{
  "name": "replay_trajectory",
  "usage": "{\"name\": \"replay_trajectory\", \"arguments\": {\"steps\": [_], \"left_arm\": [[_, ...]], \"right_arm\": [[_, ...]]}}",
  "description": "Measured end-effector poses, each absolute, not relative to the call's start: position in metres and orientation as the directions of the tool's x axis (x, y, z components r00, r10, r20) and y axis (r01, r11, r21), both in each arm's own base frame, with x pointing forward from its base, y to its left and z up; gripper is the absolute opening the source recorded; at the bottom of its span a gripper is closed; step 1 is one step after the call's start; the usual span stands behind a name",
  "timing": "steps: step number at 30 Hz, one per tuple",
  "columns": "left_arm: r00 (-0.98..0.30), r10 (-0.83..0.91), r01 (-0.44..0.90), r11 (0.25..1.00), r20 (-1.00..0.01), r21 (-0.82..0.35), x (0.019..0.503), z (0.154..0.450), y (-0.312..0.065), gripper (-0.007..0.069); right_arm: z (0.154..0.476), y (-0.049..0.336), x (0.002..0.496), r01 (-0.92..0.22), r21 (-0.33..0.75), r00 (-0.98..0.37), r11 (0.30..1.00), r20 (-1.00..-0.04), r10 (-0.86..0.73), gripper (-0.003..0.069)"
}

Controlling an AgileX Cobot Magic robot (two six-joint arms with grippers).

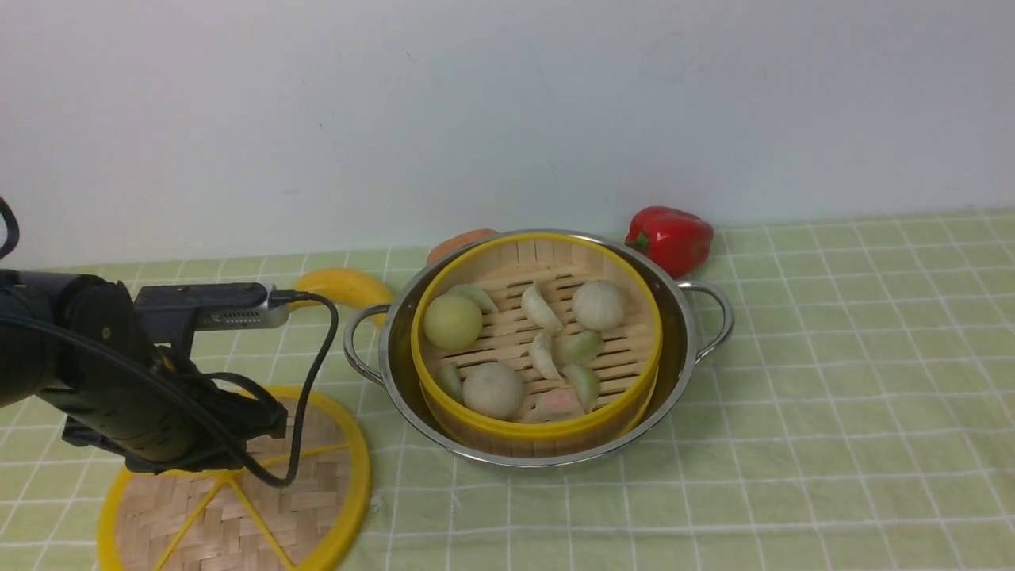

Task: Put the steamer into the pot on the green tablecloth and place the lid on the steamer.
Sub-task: 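Grasp the bamboo steamer lid lying on the table by its centre knob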

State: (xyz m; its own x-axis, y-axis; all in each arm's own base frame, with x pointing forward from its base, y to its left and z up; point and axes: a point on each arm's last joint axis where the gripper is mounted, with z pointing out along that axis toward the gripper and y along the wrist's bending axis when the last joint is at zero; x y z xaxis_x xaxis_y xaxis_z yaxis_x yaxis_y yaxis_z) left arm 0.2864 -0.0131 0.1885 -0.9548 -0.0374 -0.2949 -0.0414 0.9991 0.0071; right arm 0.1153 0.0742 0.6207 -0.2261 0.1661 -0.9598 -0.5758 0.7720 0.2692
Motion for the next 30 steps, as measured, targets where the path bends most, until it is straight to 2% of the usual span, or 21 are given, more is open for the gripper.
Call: {"name": "replay_trajectory", "arguments": {"steps": [5,9,11,17,22,26,30], "left_arm": [[-0.968,-0.031,-0.037,0.999,-0.25,0.02,0.285,0.183,-0.012,0.0244],[-0.97,-0.026,-0.034,0.999,-0.241,0.025,0.287,0.179,-0.012,0.0244],[-0.973,-0.021,-0.029,0.999,-0.231,0.031,0.289,0.174,-0.012,0.0244],[-0.969,-0.015,-0.024,0.999,-0.247,0.03,0.295,0.166,-0.012,0.0244],[-0.965,-0.015,-0.023,0.999,-0.261,0.029,0.296,0.166,-0.013,0.0238],[-0.969,-0.018,-0.026,0.999,-0.246,0.03,0.295,0.165,-0.012,0.0208],[-0.972,-0.021,-0.029,0.999,-0.234,0.032,0.294,0.165,-0.012,0.013]], "right_arm": [[0.626,0.044,0.044,-0.602,0.235,-0.115,0.763,-0.971,0.209,0.0384],[0.61,0.029,0.009,-0.604,0.233,-0.104,0.762,-0.971,0.215,0.0384],[0.593,0.023,-0.006,-0.6,0.24,-0.125,0.764,-0.97,0.207,0.0384],[0.563,0.017,-0.021,-0.59,0.263,-0.178,0.764,-0.965,0.195,0.0384],[0.551,0.017,-0.024,-0.584,0.307,-0.225,0.752,-0.951,0.213,0.0384],[0.549,0.018,-0.023,-0.585,0.315,-0.235,0.747,-0.948,0.215,0.0384],[0.549,0.018,-0.022,-0.583,0.318,-0.24,0.747,-0.947,0.215,0.0384]]}}
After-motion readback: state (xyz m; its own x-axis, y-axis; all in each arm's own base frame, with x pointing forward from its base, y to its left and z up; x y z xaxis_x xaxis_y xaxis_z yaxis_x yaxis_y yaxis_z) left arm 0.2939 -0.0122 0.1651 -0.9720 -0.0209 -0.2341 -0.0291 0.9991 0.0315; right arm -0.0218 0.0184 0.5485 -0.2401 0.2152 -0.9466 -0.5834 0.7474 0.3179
